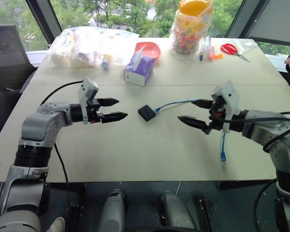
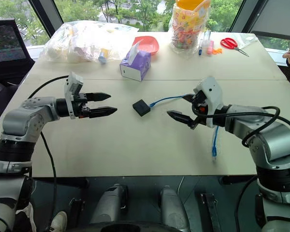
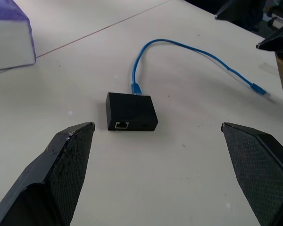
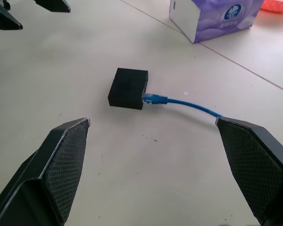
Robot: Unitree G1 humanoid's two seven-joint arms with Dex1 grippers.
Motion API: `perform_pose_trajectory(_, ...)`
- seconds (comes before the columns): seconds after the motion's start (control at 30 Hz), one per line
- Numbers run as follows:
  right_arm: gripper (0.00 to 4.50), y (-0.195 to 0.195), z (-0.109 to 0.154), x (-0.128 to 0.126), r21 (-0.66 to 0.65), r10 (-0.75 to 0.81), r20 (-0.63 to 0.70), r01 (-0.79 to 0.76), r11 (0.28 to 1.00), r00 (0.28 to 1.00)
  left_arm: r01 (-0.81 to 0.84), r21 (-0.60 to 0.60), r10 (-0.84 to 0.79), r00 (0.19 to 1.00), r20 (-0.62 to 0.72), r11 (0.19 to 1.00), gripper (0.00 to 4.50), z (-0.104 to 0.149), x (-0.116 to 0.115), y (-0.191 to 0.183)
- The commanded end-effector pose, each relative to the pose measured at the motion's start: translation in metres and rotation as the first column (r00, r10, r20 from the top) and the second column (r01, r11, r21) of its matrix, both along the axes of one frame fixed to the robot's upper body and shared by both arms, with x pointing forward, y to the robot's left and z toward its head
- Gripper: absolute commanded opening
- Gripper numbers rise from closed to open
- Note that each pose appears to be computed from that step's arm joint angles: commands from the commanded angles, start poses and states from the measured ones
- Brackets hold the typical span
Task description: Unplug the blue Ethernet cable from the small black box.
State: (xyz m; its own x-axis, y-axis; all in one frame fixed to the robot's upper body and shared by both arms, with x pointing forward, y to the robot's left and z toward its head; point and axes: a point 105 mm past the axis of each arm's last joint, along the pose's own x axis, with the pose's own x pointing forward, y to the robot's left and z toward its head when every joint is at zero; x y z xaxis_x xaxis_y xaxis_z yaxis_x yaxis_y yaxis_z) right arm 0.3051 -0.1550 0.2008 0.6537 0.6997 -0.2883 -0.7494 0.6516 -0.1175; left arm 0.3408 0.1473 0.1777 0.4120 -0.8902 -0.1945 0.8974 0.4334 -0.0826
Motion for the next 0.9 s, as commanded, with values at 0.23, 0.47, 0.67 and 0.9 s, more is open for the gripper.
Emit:
perform_pose_trajectory(0.23,4.50,0.010,0.008,0.000,-0.045,0.075,0.028,-0.074,0.996,0.997,0.080,0.016,-0.081,0.996,0.028,0.997,4.47,0.011,-0.011,-0.008)
perform_pose_trajectory(0.47,4.50,0.011,0.012,0.006,-0.115,0.115,0.042,-0.110,0.987,0.992,0.066,-0.010,-0.066,0.996,0.055,0.998,4.47,0.017,-0.008,-0.011)
perform_pose_trajectory(0.67,4.50,0.022,0.001,0.014,-0.273,0.236,0.019,-0.222,0.936,0.971,0.075,-0.008,-0.074,0.995,0.064,0.997,4.47,0.018,-0.007,-0.017)
perform_pose_trajectory(0.9,4.50,0.047,-0.006,0.059,-0.336,0.365,-0.067,-0.366,0.868,0.929,0.083,-0.005,-0.082,0.994,0.079,0.997,4.47,0.018,-0.011,-0.021)
